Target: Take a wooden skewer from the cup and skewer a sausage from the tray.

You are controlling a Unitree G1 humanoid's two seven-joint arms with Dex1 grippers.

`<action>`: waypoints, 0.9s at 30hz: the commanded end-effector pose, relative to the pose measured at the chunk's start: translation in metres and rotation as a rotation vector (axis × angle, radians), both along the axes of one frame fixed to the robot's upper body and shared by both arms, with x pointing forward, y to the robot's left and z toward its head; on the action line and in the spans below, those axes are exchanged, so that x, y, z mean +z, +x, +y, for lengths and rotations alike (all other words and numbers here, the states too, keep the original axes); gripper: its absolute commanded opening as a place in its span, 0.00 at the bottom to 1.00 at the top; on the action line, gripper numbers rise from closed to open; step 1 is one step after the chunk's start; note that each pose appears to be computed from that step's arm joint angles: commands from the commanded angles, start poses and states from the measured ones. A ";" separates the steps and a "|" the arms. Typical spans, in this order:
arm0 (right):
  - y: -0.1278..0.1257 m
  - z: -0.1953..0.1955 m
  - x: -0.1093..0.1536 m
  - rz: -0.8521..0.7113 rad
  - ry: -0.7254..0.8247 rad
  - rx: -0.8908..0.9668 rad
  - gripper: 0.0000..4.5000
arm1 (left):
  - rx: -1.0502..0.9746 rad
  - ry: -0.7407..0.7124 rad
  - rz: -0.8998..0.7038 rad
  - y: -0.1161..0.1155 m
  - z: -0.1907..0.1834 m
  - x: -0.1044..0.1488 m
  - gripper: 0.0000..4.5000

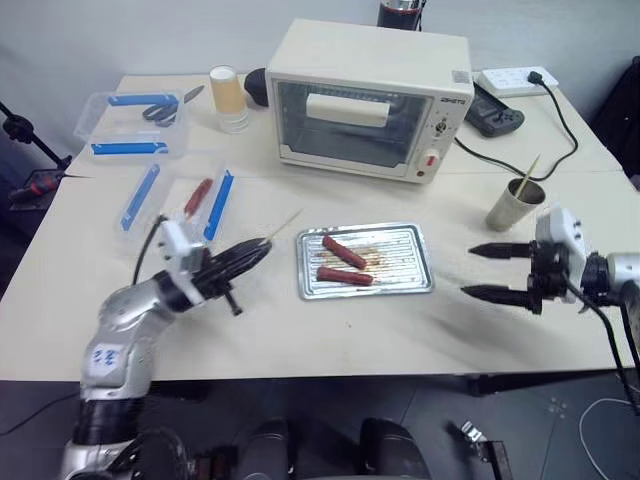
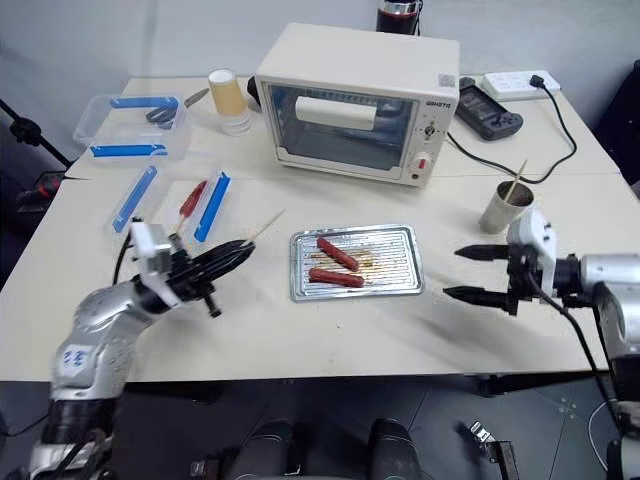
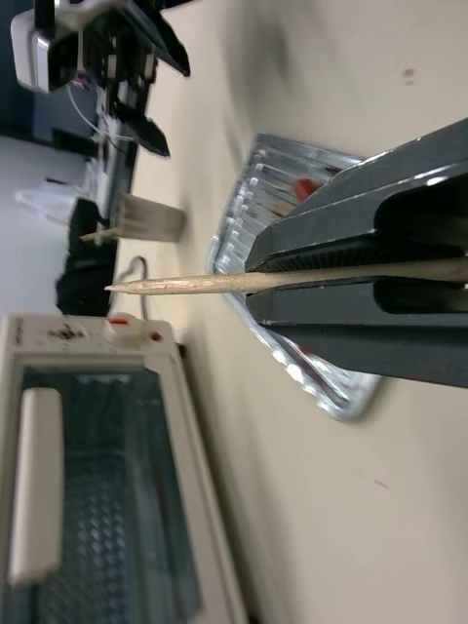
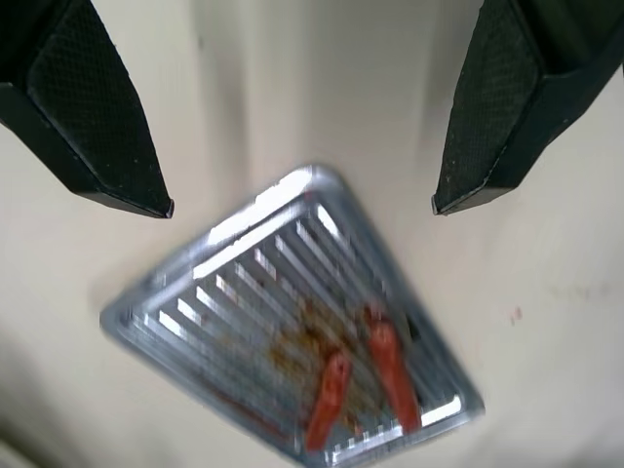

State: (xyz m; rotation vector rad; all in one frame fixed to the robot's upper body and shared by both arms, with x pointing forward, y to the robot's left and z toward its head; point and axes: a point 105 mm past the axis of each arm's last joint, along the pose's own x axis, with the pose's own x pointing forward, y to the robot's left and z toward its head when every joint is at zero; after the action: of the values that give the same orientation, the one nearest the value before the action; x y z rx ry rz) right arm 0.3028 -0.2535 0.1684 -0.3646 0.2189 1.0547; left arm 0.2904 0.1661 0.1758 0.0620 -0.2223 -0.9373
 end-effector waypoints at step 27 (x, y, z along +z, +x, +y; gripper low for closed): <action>0.036 0.207 -0.003 -0.062 -0.212 0.247 0.99 | 0.194 0.020 0.090 -0.047 0.044 -0.019 0.00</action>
State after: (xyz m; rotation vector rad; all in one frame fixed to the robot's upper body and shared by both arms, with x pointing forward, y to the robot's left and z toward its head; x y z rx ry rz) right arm 0.3378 -0.0541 0.1532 -0.5975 0.2908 1.2580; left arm 0.2467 0.2138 0.1459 0.0309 -0.0715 -0.7395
